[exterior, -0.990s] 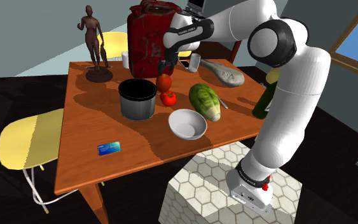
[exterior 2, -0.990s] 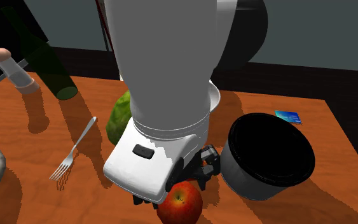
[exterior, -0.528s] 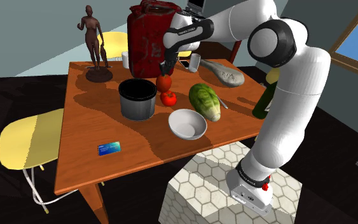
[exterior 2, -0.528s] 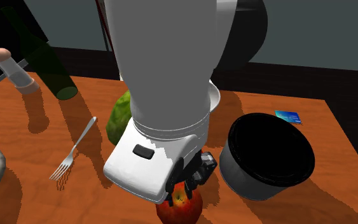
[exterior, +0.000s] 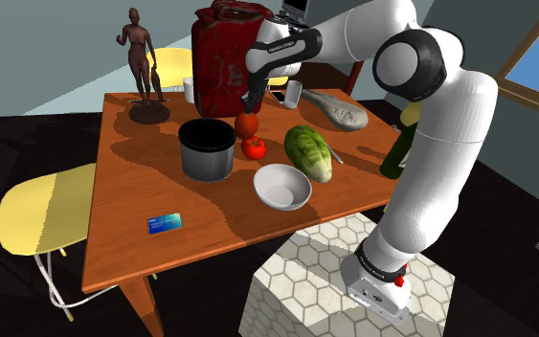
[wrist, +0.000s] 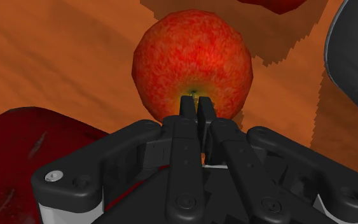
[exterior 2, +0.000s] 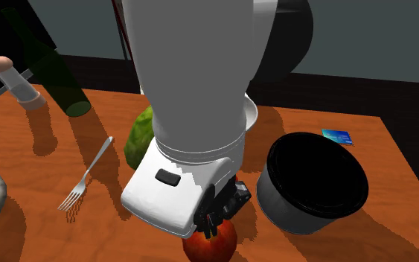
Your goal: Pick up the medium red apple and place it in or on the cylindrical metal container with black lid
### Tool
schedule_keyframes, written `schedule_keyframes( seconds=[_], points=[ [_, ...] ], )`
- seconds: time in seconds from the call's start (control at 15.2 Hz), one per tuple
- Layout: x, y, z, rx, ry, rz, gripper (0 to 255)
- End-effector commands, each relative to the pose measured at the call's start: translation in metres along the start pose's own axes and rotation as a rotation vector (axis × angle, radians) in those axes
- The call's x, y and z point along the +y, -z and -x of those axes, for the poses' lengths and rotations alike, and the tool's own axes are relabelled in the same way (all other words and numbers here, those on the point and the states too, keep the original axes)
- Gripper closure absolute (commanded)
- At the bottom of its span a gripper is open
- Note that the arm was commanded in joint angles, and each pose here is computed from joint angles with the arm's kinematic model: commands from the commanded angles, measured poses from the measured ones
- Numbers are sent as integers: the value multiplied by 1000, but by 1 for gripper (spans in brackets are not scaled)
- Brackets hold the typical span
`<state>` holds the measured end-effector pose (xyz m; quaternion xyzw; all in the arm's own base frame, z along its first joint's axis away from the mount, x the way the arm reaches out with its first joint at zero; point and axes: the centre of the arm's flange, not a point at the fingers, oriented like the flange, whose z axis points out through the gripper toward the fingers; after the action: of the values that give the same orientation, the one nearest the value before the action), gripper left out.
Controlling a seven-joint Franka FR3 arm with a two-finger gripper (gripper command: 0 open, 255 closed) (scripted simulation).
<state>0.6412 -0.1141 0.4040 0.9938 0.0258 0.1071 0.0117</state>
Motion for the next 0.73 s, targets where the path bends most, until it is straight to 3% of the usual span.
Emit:
schedule_keyframes(
  seconds=[0.0,0.66],
  points=[
    [0,5,-1,0,0,0,255],
    [2,57,-12,0,0,0,255]
  ],
)
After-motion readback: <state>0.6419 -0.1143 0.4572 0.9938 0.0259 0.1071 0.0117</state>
